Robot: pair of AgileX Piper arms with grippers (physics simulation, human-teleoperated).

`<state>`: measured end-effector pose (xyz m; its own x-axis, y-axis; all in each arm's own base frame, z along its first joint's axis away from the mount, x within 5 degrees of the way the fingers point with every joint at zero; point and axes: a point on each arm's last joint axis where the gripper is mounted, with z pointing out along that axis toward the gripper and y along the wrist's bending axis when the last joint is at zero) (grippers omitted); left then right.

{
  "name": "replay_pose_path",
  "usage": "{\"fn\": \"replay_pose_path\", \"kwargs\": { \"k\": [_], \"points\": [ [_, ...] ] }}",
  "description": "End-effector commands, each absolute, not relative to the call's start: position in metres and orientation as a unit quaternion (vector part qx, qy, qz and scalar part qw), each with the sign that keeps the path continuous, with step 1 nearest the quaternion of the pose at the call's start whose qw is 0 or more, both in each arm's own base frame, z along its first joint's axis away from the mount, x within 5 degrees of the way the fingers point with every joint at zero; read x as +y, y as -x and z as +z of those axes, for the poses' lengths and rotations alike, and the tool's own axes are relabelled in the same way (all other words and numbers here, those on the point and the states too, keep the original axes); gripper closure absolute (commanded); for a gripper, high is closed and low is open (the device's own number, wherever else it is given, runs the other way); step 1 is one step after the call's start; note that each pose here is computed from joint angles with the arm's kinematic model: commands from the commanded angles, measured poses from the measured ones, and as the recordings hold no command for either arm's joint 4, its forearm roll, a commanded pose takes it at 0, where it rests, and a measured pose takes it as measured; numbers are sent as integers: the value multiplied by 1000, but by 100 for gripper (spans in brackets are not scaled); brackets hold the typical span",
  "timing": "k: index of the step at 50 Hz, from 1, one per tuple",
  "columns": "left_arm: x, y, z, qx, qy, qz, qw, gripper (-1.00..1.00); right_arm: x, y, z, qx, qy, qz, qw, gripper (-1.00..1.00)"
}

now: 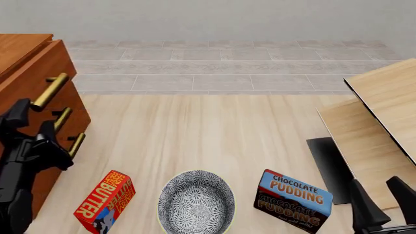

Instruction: Close the top drawer of the cabinet.

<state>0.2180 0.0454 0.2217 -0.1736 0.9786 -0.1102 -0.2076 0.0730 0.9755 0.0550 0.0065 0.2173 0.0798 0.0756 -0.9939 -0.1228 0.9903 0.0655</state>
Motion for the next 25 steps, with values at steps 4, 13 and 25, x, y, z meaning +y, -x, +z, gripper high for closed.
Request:
{"fn": "replay_pose_path", "kwargs": {
  "k": [4,13,25],
  "points": [
    [58,-215,221,529,-354,580,508,-100,7,-56,212,682,20,73,727,-100],
    [59,-214,222,530,-350,582,507,-100,7,-56,212,681,20,73,729,-100],
    [62,-213,221,533,-348,586,502,-100,7,-56,213,679,21,73,730,-100]
  ]
}}
